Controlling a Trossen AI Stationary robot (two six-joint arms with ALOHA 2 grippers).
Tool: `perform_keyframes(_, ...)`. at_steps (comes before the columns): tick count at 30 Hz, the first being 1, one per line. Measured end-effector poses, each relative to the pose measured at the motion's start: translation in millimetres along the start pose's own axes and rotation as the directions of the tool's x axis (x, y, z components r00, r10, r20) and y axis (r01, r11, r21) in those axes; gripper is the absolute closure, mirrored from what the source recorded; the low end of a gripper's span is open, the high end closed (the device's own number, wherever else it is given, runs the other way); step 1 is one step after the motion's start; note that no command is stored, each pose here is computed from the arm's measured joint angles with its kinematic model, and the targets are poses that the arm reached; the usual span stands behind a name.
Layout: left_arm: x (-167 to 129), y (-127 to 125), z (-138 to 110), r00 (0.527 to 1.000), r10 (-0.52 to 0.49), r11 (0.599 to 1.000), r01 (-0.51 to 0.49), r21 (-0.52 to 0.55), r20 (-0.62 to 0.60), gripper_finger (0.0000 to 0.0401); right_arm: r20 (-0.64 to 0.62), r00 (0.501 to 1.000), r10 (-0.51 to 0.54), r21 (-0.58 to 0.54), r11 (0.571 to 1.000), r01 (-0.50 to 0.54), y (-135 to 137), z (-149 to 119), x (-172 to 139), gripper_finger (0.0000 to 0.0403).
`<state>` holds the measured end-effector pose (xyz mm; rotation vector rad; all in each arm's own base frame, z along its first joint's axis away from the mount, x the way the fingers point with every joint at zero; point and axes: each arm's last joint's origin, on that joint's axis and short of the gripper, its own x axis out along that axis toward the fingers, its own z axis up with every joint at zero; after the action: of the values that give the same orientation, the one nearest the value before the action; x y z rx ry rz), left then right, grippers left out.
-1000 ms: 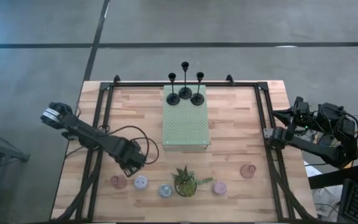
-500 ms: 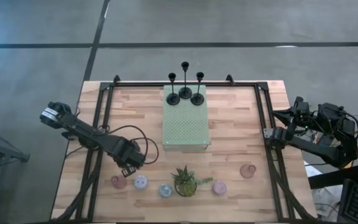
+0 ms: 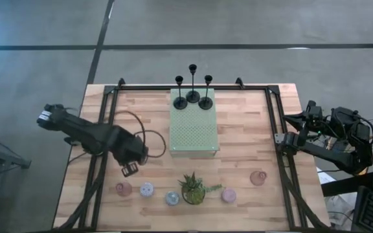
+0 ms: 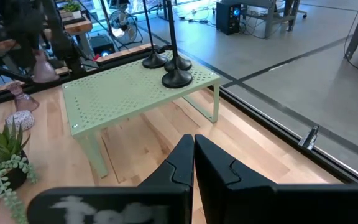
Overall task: Pick & Place candle stick holders
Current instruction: Put the top pink candle holder on the shelf
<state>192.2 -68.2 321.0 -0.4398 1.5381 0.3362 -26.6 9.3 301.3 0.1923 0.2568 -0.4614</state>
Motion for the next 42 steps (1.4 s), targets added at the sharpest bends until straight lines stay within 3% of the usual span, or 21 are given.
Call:
perform_keyframes(7, -60, 21, 28, 0.969, -0.054, 0.998, 0.042, 0.052, 0.241, 0.0369, 0.000, 1.000, 0.000, 0.000, 1.000, 0.000, 0, 0, 0, 0.0394)
perform_keyframes(13, -84, 39, 60, 0.935, -0.059, 0.988, 0.005, 0.154, 0.349, 0.0369, 0.000, 1.000, 0.000, 0.000, 1.000, 0.000, 0, 0, 0, 0.0394)
perform_keyframes(17, -87, 42, 84, 0.924, -0.075, 0.960, -0.034, 0.277, 0.375, 0.0369, 0.000, 1.000, 0.000, 0.000, 1.000, 0.000, 0, 0, 0, 0.0394)
perform_keyframes(26, -74, 22, 135, 0.946, -0.083, 0.839, -0.103, 0.534, 0.312, 0.0369, 0.000, 1.000, 0.000, 0.000, 1.000, 0.000, 0, 0, 0, 0.0394)
perform_keyframes(36, -71, 6, 184, 0.924, 0.016, 0.780, -0.251, 0.573, 0.383, 0.0369, 0.000, 1.000, 0.000, 0.000, 1.000, 0.000, 0, 0, 0, 0.0394)
perform_keyframes(42, -62, 4, 206, 0.920, 0.053, 0.783, -0.280, 0.555, 0.389, 0.0369, 0.000, 1.000, 0.000, 0.000, 1.000, 0.000, 0, 0, 0, 0.0394)
